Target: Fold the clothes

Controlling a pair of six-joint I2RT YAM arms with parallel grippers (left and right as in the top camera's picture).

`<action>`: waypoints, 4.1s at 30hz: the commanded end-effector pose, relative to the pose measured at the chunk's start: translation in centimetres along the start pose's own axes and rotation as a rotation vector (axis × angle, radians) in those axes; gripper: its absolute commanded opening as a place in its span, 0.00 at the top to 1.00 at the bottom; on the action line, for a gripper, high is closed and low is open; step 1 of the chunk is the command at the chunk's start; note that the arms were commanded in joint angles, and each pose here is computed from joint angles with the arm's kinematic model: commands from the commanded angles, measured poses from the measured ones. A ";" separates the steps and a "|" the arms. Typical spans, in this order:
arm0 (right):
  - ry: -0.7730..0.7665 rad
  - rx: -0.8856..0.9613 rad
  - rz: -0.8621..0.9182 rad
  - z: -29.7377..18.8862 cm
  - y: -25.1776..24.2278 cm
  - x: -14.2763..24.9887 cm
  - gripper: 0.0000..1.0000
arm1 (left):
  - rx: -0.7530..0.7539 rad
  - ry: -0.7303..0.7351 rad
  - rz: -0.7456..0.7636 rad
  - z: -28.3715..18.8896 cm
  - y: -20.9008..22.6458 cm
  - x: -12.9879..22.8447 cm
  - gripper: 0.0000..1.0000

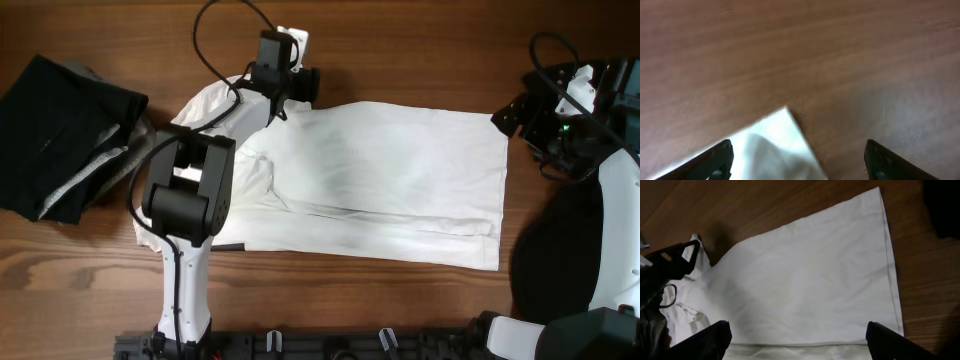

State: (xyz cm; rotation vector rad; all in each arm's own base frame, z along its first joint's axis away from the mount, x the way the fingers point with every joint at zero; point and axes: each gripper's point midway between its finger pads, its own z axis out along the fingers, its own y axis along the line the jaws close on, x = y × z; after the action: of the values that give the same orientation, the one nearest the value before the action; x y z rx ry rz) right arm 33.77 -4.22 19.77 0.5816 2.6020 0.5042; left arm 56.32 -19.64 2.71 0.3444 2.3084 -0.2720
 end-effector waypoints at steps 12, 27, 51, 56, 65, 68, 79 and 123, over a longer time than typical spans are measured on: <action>0.012 0.016 -0.017 0.2 -0.2 0.1 0.09 | -0.167 0.116 -0.002 2.7 3.7 5.4 0.96; -0.044 0.009 -0.103 0.1 0.1 -1.4 0.09 | -0.317 -0.109 -0.034 -12.8 6.3 -8.2 0.96; -0.049 0.117 -0.055 12.9 -6.2 -6.9 0.12 | -0.393 0.090 -0.104 -19.3 7.0 -4.3 0.96; -0.018 0.135 -0.001 16.5 -8.0 -6.6 0.15 | -0.402 0.144 -0.150 -20.1 7.0 -2.8 0.96; 0.040 0.148 0.025 20.2 -9.9 -5.2 0.20 | -0.426 0.158 -0.191 -20.8 7.6 -2.3 0.96; 0.044 0.148 0.027 20.3 -9.9 -5.1 0.37 | -0.428 0.149 -0.195 -21.0 7.6 -2.5 0.96; 0.037 0.163 0.031 19.1 -9.9 -5.4 0.96 | -0.455 0.143 -0.210 -21.5 8.0 -2.6 0.96; 0.441 0.638 0.268 2.8 -12.4 9.2 0.96 | -0.660 0.684 -0.451 -36.2 10.8 11.0 0.96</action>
State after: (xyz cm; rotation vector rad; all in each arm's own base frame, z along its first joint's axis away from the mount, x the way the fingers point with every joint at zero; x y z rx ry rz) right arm 24.90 -9.44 9.75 1.1499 3.0852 -0.1108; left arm 29.15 2.85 19.34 -0.4620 2.9192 0.4531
